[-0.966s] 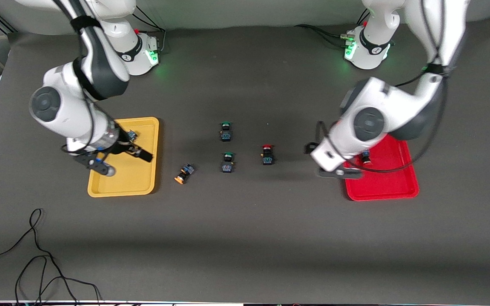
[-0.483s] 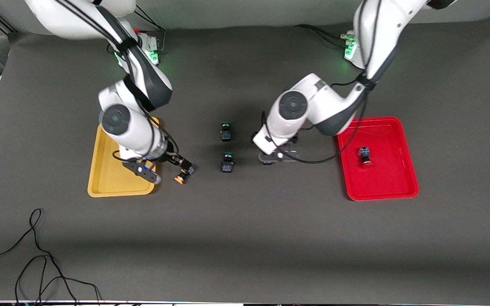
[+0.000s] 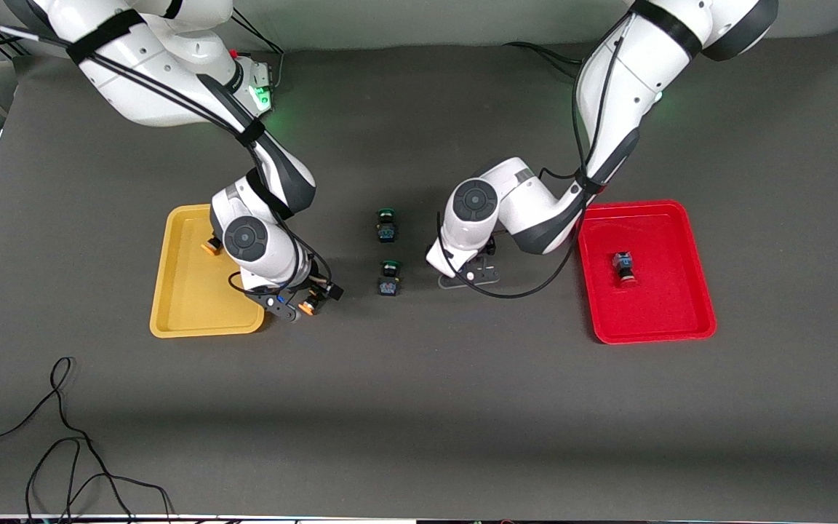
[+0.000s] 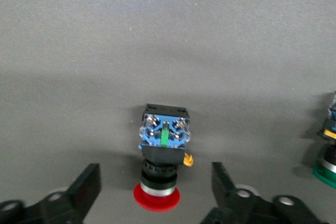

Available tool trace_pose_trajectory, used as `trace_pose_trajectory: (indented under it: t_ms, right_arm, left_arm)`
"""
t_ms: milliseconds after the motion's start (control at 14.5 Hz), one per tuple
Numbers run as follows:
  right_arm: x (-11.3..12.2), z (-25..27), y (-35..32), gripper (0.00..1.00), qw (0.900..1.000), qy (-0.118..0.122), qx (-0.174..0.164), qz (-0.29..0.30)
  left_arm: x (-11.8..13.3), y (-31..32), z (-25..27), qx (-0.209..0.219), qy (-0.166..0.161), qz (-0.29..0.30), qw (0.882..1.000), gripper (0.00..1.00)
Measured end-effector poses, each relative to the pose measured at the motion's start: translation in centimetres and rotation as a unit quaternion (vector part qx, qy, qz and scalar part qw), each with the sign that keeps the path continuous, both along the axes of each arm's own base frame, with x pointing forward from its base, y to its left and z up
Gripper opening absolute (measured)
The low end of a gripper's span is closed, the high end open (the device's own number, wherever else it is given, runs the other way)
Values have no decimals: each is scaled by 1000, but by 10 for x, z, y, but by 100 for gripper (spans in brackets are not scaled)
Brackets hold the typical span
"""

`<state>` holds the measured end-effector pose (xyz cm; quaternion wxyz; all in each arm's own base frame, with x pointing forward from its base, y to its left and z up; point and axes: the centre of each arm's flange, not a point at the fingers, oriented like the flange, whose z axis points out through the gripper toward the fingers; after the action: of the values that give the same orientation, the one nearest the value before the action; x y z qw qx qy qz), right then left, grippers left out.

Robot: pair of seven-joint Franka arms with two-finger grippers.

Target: Place red and yellow buttons in trays

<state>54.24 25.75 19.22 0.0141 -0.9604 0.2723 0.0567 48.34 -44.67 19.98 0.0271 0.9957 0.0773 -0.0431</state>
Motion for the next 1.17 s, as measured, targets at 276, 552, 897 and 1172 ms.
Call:
trace_pose_trajectory:
  t_ms: [276, 552, 897, 1172]
  right_arm:
    - [-1, -17, -10, 100, 1000, -9, -3, 1]
    - [3, -18, -21, 77, 1000, -18, -18, 11]
    - [5, -18, -24, 33, 1000, -20, -21, 12]
    - [11, 17, -24, 33, 999, -18, -38, 15]
  left_arm:
    - [-5, -5, -3, 6, -1, 1, 1000, 57]
    - [-15, -11, -19, 19, 4, 5, 1000, 57]
    - [-4, -10, -15, 18, -4, 16, 1000, 33]
    - [35, 11, 16, 23, -13, 44, 999, 33]
